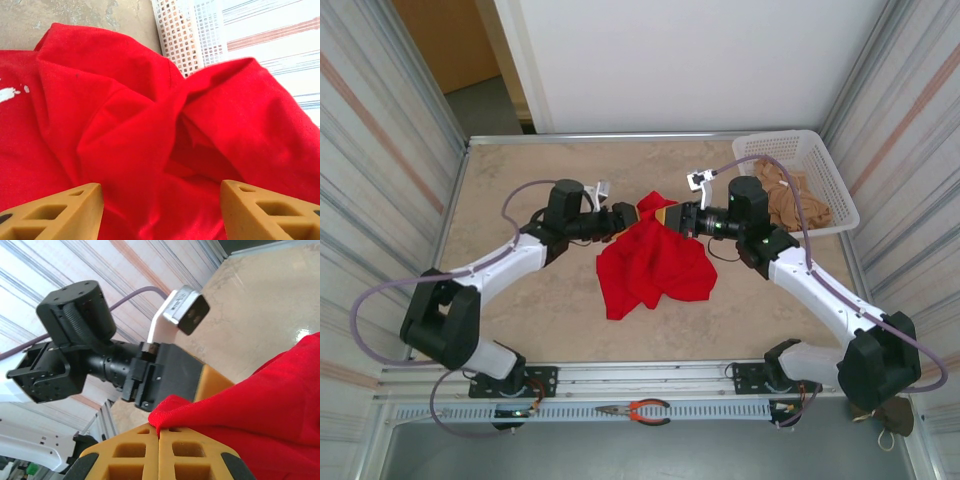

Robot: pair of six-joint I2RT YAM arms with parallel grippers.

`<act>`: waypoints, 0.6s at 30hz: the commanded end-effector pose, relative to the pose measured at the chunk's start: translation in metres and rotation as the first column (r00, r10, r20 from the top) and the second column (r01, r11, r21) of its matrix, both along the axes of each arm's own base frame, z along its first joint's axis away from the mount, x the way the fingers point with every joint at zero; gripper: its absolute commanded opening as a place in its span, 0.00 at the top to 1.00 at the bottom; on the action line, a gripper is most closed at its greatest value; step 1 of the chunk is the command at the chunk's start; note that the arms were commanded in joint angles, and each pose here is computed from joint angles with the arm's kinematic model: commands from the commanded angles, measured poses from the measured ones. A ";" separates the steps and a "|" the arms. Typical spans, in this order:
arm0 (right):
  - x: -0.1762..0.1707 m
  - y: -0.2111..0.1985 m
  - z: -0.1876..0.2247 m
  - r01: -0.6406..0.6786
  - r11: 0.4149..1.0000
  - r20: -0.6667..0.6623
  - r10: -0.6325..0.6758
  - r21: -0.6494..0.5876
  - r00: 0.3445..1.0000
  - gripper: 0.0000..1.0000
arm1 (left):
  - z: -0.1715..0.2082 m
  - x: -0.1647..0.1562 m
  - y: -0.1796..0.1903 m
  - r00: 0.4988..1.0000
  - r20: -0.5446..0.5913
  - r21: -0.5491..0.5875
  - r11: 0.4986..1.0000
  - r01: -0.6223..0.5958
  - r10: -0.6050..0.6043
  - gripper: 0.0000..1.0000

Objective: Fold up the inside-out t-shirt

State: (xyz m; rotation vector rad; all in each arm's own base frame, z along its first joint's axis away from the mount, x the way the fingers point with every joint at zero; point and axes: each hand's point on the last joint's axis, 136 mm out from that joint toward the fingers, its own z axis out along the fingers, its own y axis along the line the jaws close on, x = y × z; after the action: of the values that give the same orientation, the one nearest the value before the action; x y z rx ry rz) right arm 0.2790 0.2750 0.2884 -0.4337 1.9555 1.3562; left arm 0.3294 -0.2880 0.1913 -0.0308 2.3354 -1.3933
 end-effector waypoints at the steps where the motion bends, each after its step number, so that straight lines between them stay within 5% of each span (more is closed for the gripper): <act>1: -0.006 0.004 0.010 -0.015 1.000 0.027 0.015 0.024 1.000 1.00 | 0.011 0.009 -0.014 0.998 0.055 0.021 0.999 0.027 -0.028 0.38; 5: -0.006 0.005 0.007 -0.014 1.000 0.023 0.014 0.017 1.000 1.00 | -0.001 0.009 -0.030 0.997 0.020 0.011 0.997 0.080 -0.080 0.48; 9: 0.003 -0.016 0.000 0.069 0.998 0.018 -0.069 0.006 0.997 1.00 | -0.001 0.004 -0.033 0.994 0.024 -0.073 0.991 0.111 -0.110 1.00; 18: 0.048 -0.079 -0.098 0.352 0.930 -0.211 -0.367 -0.107 0.906 1.00 | 0.066 -0.022 -0.009 0.949 0.288 -0.264 0.943 0.203 -0.124 1.00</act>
State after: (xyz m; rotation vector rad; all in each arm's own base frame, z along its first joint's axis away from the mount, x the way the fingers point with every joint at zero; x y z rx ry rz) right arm 0.3156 0.2036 0.2079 -0.0443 2.1123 1.1746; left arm 0.3247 -0.2947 0.2022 0.0765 2.1574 -1.5950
